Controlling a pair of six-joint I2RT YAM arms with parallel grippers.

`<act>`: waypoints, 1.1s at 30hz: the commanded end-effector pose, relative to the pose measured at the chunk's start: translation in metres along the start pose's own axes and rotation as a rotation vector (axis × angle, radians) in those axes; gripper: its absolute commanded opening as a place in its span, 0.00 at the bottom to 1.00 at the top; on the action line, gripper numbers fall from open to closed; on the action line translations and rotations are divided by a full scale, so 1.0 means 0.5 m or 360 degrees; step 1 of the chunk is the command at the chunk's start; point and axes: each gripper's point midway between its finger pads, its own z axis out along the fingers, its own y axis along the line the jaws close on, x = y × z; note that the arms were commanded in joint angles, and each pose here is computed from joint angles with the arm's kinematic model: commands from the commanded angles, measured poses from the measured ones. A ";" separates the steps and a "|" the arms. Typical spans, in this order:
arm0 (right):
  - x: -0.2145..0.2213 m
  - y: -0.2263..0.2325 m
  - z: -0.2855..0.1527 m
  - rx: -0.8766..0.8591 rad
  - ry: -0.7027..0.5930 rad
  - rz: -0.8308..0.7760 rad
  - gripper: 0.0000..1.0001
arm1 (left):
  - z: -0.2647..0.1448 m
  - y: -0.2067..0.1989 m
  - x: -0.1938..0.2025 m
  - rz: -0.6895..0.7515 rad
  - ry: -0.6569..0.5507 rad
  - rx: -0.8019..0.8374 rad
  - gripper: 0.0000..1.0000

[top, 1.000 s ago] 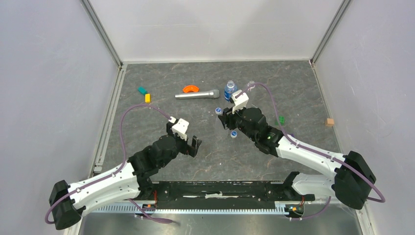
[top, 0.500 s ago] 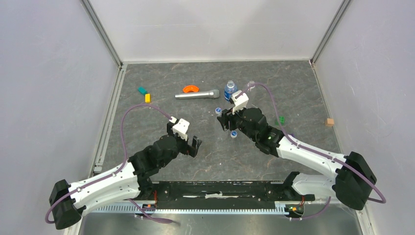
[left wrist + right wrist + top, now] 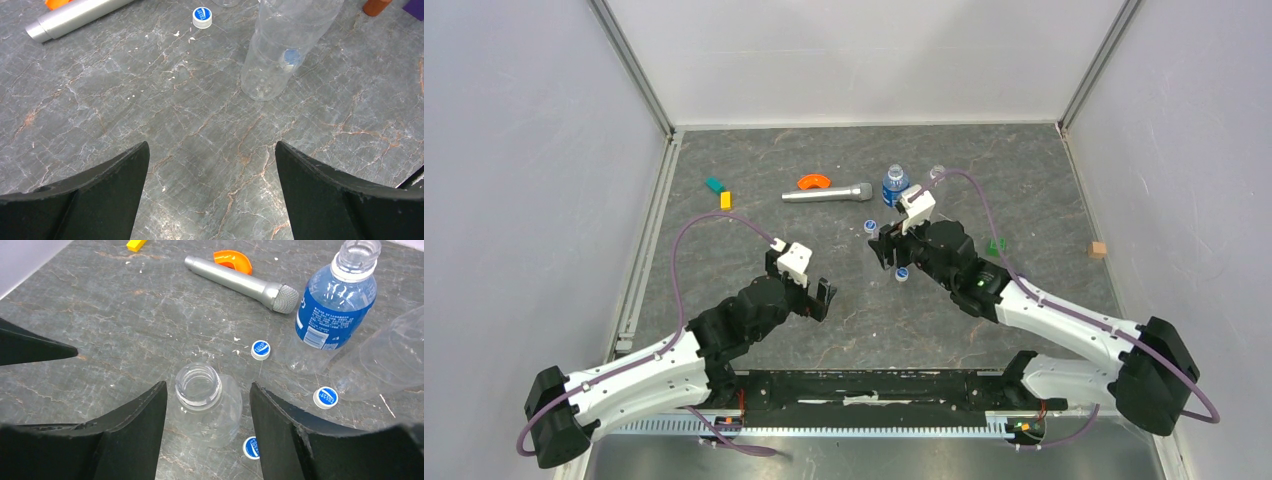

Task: Unscrew the bottle caps
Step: Place the plastic bottle at the center of the board, then reset both arms

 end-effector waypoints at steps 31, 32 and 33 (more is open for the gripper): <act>0.071 -0.492 -0.268 0.1147 0.0062 0.0278 0.93 | -0.017 0.326 -0.151 -0.0752 -0.0104 -0.0750 1.00; 0.059 -0.492 -0.270 0.1130 0.0041 0.0261 0.93 | -0.033 0.349 -0.154 -0.0776 -0.0099 -0.0879 1.00; 0.047 -0.484 -0.266 0.1081 0.0021 0.0227 0.93 | -0.047 0.363 -0.163 -0.0819 -0.0113 -0.0970 1.00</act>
